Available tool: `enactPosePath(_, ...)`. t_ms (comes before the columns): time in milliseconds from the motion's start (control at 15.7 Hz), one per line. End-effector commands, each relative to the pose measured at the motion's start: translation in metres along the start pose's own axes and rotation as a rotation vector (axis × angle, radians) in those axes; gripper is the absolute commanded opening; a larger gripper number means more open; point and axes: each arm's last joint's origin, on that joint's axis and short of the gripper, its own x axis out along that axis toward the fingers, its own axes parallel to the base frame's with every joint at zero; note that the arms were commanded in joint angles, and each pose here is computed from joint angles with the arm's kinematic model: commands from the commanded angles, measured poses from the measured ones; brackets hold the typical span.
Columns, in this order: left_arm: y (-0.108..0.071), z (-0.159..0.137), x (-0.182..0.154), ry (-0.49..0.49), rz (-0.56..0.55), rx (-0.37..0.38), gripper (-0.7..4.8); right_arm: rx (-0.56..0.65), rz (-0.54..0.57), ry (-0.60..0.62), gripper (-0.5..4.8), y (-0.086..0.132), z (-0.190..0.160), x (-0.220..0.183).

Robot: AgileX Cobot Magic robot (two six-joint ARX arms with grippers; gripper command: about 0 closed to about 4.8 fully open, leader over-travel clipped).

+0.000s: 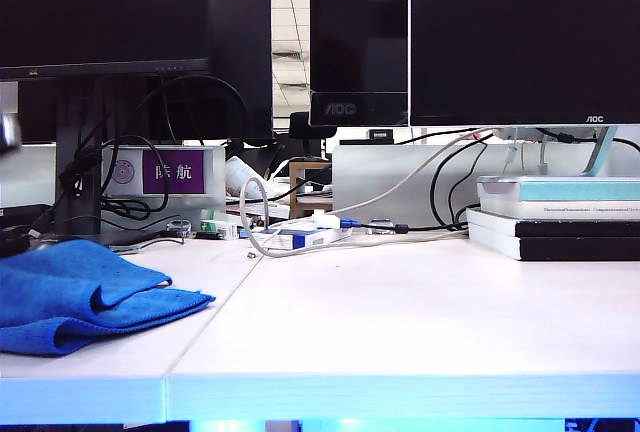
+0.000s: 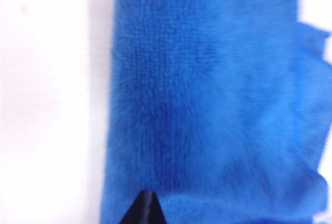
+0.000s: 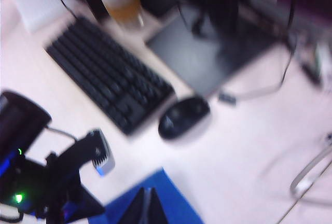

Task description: Wipe the table from right to left using the rag.

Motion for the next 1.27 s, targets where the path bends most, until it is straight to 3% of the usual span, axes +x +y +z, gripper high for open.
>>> enactPosePath(64, -0.013, -0.004, -0.027, -0.094, 0.025, 0.007, -0.06, -0.018, -0.025, -0.103, -0.06, 0.006, 0.013, -0.032)
enactPosePath(318, -0.031, -0.004, -0.04, -0.172, -0.014, 0.061, -0.06, -0.04, -0.089, -0.155, -0.06, 0.01, 0.02, -0.058)
enactPosePath(445, -0.05, 0.003, -0.032, -0.199, -0.025, 0.149, -0.06, -0.043, -0.086, -0.18, -0.06, 0.012, 0.023, -0.07)
enactPosePath(699, -0.079, 0.012, -0.021, -0.262, 0.053, 0.203, -0.06, -0.043, -0.085, -0.182, -0.06, 0.014, 0.023, -0.081)
enactPosePath(953, -0.084, 0.016, 0.005, -0.187, 0.064, 0.187, -0.06, -0.046, -0.083, -0.205, -0.06, 0.017, 0.026, -0.097)
enactPosePath(1270, -0.072, 0.018, 0.039, -0.072, 0.152, 0.154, -0.06, -0.049, -0.088, -0.221, -0.06, 0.019, 0.027, -0.109)
